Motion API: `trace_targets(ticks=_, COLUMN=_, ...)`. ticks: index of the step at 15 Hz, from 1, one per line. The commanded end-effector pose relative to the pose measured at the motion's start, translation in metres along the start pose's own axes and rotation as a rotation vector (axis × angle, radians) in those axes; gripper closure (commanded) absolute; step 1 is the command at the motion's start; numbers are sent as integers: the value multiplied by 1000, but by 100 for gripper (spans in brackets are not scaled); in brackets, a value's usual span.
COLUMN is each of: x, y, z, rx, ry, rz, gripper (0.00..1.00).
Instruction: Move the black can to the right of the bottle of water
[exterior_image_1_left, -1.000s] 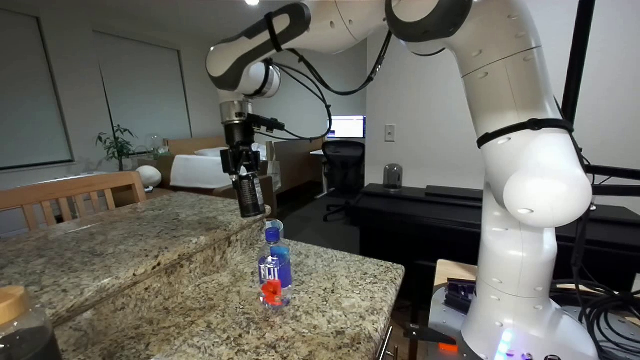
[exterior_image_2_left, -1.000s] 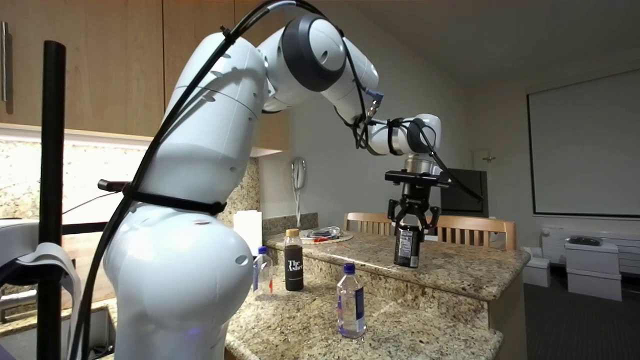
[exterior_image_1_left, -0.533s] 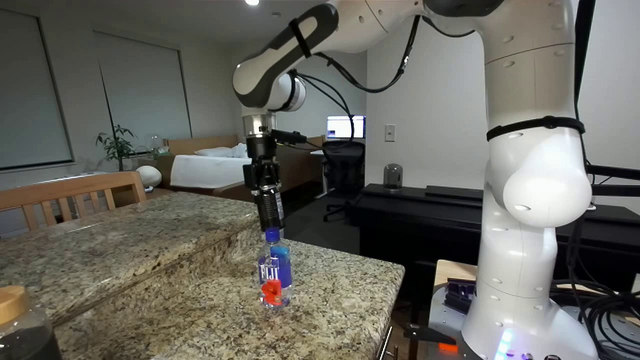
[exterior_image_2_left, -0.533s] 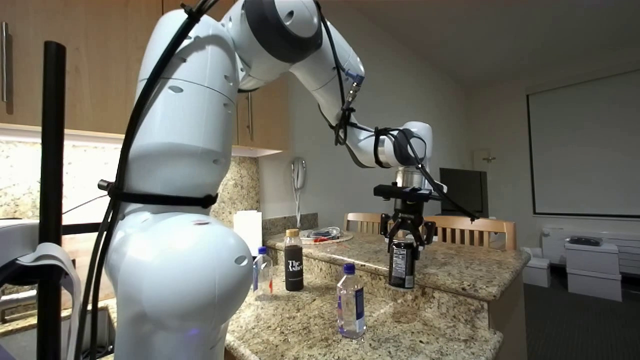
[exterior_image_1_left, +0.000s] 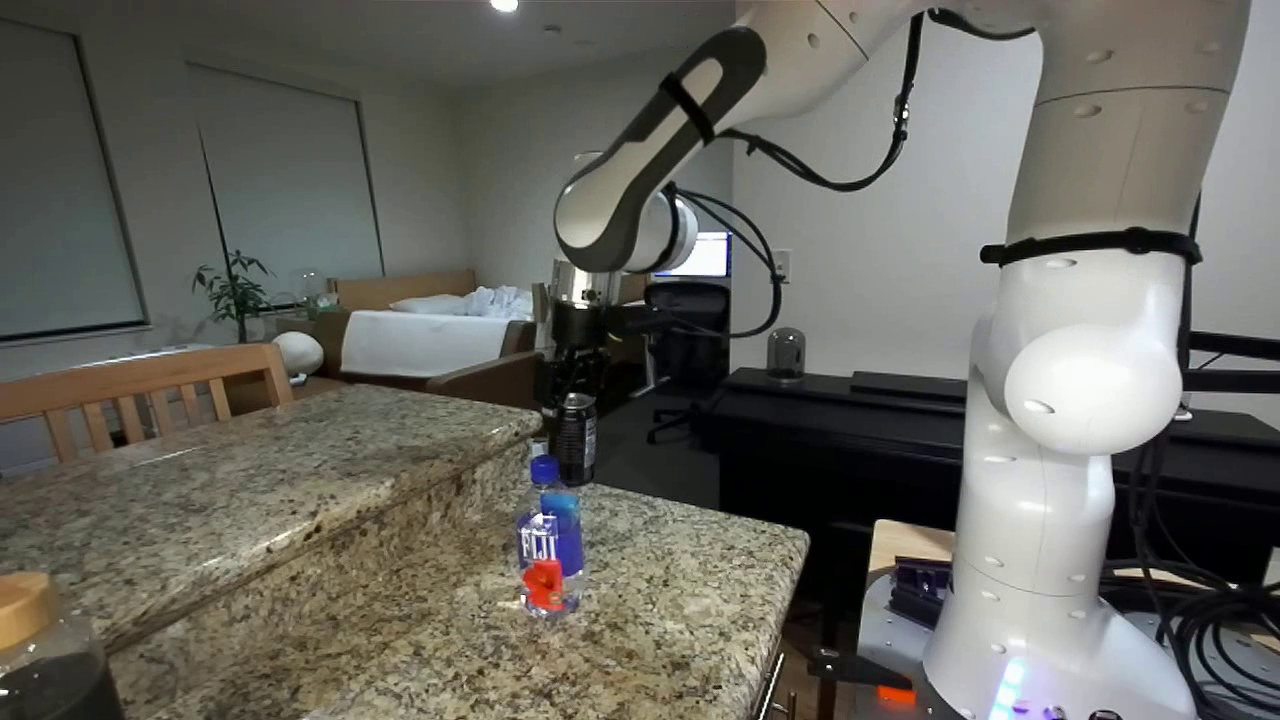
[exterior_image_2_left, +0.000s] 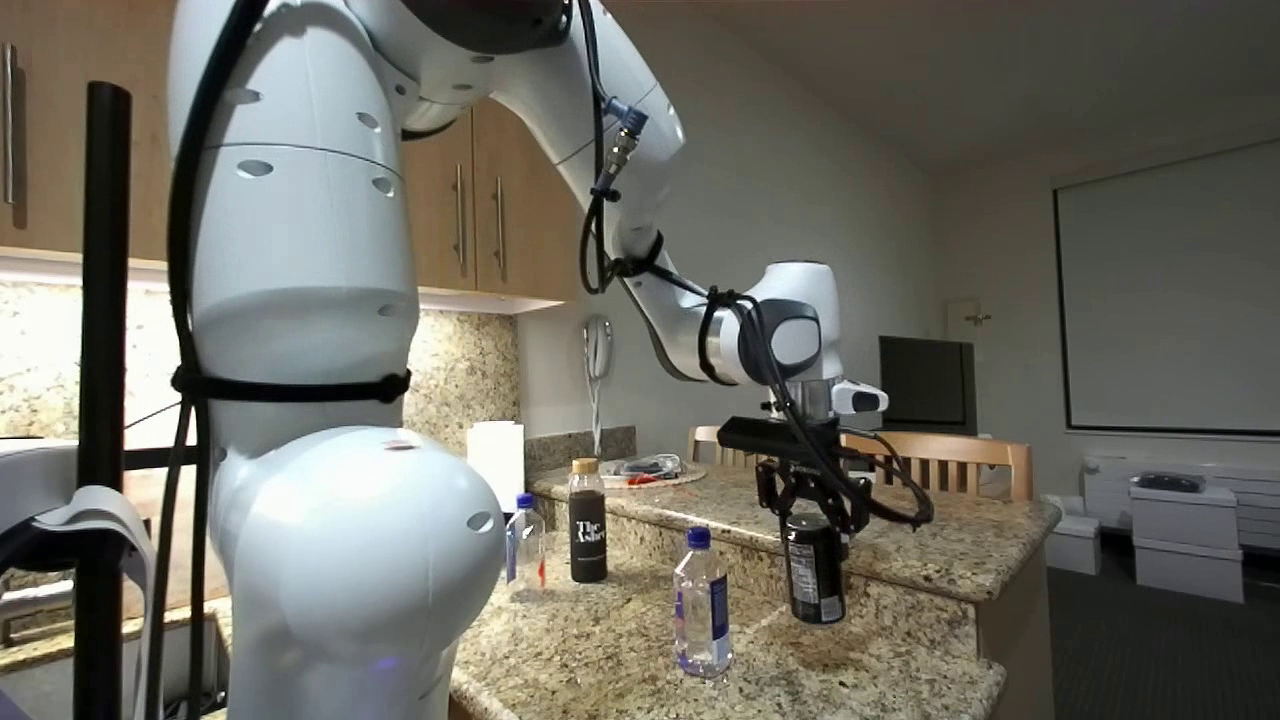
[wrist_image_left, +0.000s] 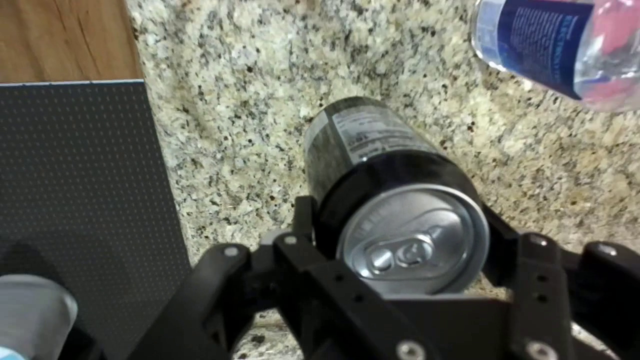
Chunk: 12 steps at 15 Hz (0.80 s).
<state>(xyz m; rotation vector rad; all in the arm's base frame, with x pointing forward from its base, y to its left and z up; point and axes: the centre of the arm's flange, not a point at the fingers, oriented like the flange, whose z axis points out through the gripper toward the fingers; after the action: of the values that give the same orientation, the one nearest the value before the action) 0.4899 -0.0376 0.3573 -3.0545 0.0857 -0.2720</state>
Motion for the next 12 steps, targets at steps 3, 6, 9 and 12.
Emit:
trace_targets(ticks=3, x=-2, y=-10, z=57, rx=29, ry=74, rz=66, gripper=52)
trace_targets(ticks=6, x=13, y=-16, z=84, rx=94, ry=-21, rz=98, gripper=52)
trace_targets(ticks=9, x=37, y=-21, z=95, rx=90, ry=-58, rz=116, gripper=52)
trace_targets(ticks=12, x=34, y=-14, z=75, rx=68, ry=-80, rz=129, gripper=52)
